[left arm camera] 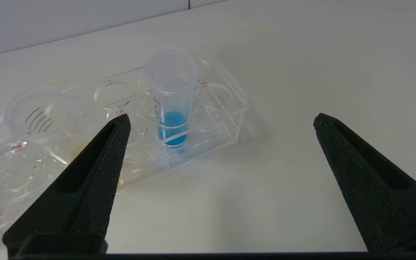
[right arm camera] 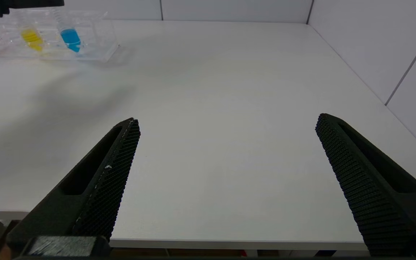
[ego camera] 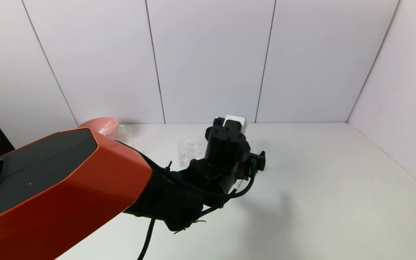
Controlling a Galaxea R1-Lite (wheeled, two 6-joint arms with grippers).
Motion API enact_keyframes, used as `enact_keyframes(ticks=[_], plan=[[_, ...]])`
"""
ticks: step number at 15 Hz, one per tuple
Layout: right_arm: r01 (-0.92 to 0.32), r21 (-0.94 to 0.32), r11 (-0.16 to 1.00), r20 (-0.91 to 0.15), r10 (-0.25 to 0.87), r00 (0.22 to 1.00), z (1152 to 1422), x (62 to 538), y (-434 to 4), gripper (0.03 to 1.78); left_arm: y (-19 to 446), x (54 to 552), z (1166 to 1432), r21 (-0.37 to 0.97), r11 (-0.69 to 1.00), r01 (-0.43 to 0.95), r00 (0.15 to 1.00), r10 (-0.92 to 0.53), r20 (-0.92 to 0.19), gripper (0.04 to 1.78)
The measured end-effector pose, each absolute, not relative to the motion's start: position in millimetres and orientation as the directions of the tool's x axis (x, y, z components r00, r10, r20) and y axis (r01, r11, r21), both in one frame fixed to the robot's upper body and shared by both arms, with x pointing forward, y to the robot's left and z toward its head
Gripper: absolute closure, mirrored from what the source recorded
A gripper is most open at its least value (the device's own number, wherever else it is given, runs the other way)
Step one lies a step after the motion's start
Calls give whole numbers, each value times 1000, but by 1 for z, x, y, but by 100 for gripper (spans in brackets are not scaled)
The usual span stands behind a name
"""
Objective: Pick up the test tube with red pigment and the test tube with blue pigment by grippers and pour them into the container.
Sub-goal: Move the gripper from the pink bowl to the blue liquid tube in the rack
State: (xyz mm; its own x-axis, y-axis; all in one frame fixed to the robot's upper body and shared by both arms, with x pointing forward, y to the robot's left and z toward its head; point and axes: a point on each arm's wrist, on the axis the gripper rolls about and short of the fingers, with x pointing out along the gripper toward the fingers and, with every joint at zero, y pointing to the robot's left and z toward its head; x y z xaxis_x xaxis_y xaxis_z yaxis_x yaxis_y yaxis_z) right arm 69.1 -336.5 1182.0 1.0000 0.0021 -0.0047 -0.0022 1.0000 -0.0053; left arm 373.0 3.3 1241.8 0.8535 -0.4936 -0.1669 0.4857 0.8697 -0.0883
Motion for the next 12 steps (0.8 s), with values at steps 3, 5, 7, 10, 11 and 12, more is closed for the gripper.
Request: enact_keyframes(ticks=[3,5,7,10,11,12], plan=[[-2,-5,1000,-5,2,1000,1182,69,-337,4,-2,380,1238,-84,872,481,854,-488,-180,5],[-1,-6,1000,-5,1,1000,1182,69,-337,4,-5,385,1236,-87,875,476,856,-483,-184,5],[-2,-5,1000,-5,2,1000,1182,69,-337,4,-9,391,1234,-86,877,472,856,-479,-193,5],[-3,-5,1000,-5,3,1000,1182,69,-336,4,-15,401,1230,-89,882,462,861,-470,-194,5],[-2,-6,1000,-5,2,1000,1182,69,-337,4,-16,404,1228,-88,885,457,863,-465,-197,5],[-2,-6,1000,-5,2,1000,1182,69,-337,4,-17,407,1226,-87,888,452,866,-461,-195,5]])
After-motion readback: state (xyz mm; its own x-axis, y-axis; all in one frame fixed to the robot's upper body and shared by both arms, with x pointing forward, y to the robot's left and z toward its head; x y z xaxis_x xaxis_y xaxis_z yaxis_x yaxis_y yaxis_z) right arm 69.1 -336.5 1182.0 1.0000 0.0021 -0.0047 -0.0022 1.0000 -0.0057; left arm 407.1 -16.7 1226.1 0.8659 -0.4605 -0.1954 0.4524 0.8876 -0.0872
